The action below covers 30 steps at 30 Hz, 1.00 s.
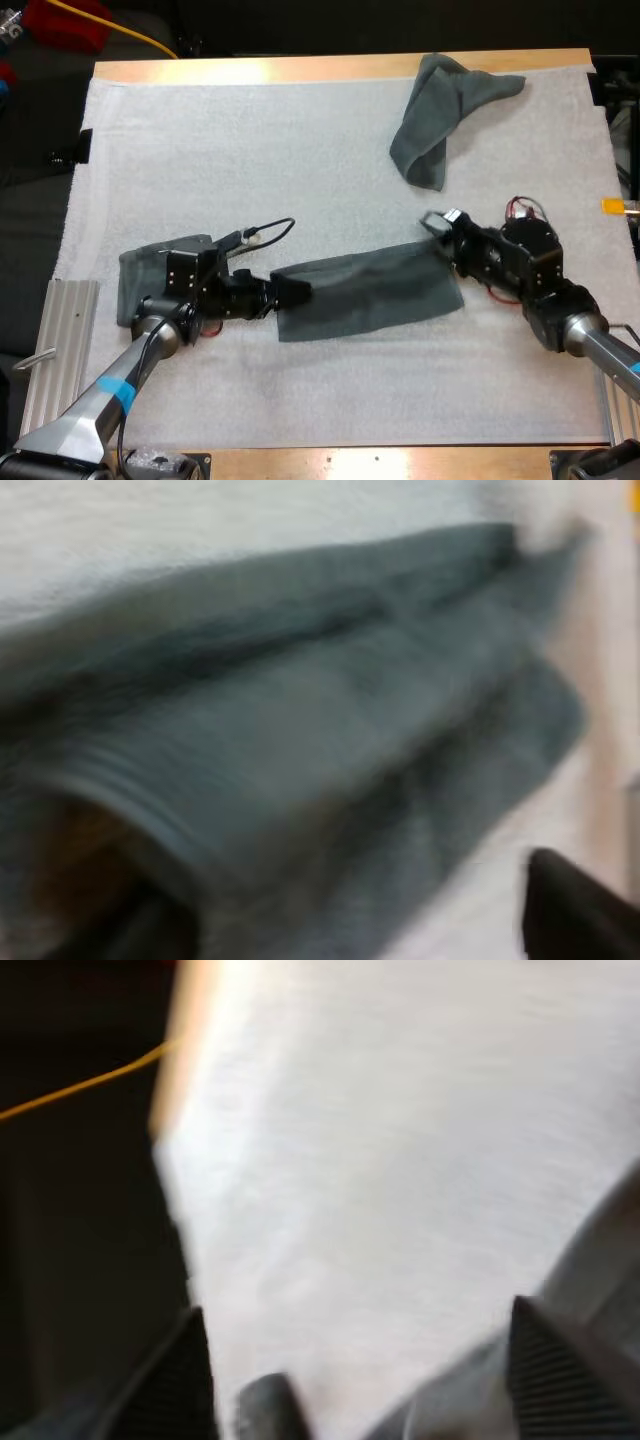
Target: Pick towel from pile, fold and stack
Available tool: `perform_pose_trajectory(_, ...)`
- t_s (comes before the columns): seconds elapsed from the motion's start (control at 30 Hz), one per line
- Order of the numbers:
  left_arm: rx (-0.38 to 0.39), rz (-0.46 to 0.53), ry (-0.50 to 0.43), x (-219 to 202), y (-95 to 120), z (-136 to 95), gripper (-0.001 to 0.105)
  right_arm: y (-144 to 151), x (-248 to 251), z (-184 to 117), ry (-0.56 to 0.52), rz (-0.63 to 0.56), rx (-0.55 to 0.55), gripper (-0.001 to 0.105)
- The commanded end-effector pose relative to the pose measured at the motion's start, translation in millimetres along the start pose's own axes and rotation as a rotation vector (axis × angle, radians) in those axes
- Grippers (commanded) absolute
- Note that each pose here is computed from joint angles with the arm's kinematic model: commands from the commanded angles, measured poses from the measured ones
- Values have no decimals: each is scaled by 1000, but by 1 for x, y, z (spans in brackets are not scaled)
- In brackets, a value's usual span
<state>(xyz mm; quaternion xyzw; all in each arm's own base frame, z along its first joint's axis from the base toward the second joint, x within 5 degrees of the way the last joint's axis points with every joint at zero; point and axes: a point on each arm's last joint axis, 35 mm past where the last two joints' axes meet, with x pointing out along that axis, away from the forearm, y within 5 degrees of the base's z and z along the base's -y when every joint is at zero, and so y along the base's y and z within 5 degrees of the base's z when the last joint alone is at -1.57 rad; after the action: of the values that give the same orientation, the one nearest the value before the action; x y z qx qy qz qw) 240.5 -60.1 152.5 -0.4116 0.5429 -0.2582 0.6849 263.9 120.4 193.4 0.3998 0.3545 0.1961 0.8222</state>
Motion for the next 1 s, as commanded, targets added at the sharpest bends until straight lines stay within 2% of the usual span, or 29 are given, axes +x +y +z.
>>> perform_pose_trajectory(0.0, 24, -47, 10, -1, -7, 5, 67, 6, -1, 5, -20, 63, -49, 65)
perform_pose_trajectory(0.07, 30, -88, 26, -2, -14, 9, 62, 10, -1, 7, -21, 108, -65, 65)
perform_pose_trajectory(0.23, 37, -181, 70, -7, -31, 18, 62, 13, -2, 5, 27, 164, -86, 64)
perform_pose_trajectory(0.4, 52, -202, 76, -13, -40, 16, 62, 18, -6, 5, 60, 206, -147, 63)
perform_pose_trajectory(0.6, 81, -192, 41, -29, -55, 7, 62, 27, -20, 6, 58, 204, -214, 63)
perform_pose_trajectory(0.97, 143, -35, -114, -73, -80, -31, 62, 25, -60, -9, 165, 12, -359, 63)
